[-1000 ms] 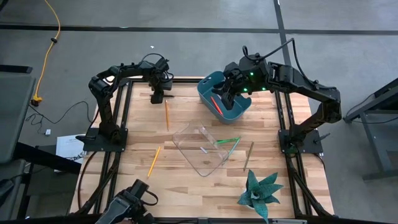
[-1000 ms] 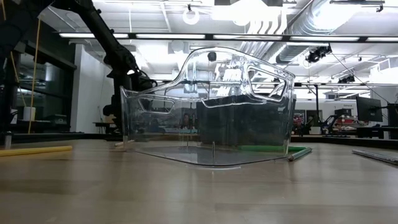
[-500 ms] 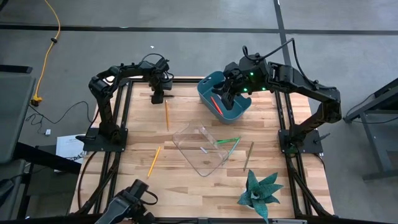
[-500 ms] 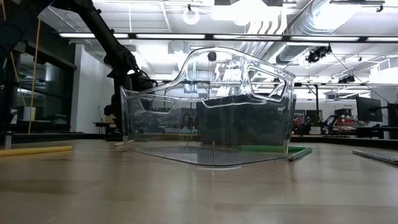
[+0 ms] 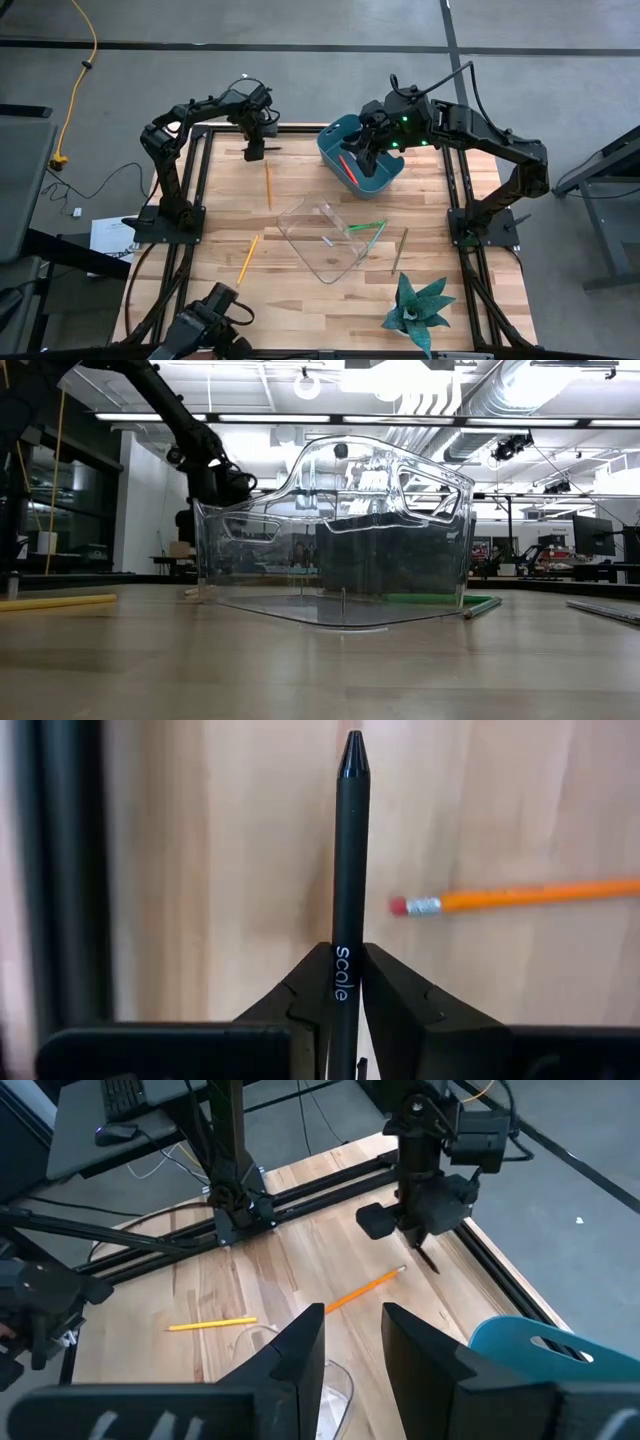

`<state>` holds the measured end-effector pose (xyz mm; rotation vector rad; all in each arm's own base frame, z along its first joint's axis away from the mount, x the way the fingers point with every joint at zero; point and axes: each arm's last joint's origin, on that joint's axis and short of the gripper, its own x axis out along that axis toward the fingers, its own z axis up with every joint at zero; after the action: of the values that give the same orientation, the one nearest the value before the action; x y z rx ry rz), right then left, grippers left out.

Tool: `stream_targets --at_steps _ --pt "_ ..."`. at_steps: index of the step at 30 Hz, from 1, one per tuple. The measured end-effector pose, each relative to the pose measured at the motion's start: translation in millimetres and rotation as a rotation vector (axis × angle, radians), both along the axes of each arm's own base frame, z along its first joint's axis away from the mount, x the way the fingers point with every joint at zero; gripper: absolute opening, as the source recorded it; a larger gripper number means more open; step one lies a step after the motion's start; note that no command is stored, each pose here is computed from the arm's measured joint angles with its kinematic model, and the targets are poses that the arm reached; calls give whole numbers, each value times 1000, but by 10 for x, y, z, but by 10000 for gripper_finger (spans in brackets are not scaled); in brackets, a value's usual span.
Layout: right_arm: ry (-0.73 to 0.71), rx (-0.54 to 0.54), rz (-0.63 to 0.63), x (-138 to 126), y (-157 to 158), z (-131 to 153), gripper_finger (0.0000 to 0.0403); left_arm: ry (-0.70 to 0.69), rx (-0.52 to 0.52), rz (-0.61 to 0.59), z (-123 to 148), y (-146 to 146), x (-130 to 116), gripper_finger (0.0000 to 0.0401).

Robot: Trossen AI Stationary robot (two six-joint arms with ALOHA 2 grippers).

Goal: Sort pens & pencils
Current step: Put the black pen into the blue bin

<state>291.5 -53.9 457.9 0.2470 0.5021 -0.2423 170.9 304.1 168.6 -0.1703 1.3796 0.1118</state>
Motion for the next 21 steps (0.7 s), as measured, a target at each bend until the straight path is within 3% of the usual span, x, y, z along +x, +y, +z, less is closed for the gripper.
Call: stream_targets --at_steps 13,21 --pt "7 -30 16 -1 -5 -1 94 -171 66 21 638 214 205 44" --pt "14 -65 31 -5 -24 -1 94 -295 165 -36 1135 149 447 44"
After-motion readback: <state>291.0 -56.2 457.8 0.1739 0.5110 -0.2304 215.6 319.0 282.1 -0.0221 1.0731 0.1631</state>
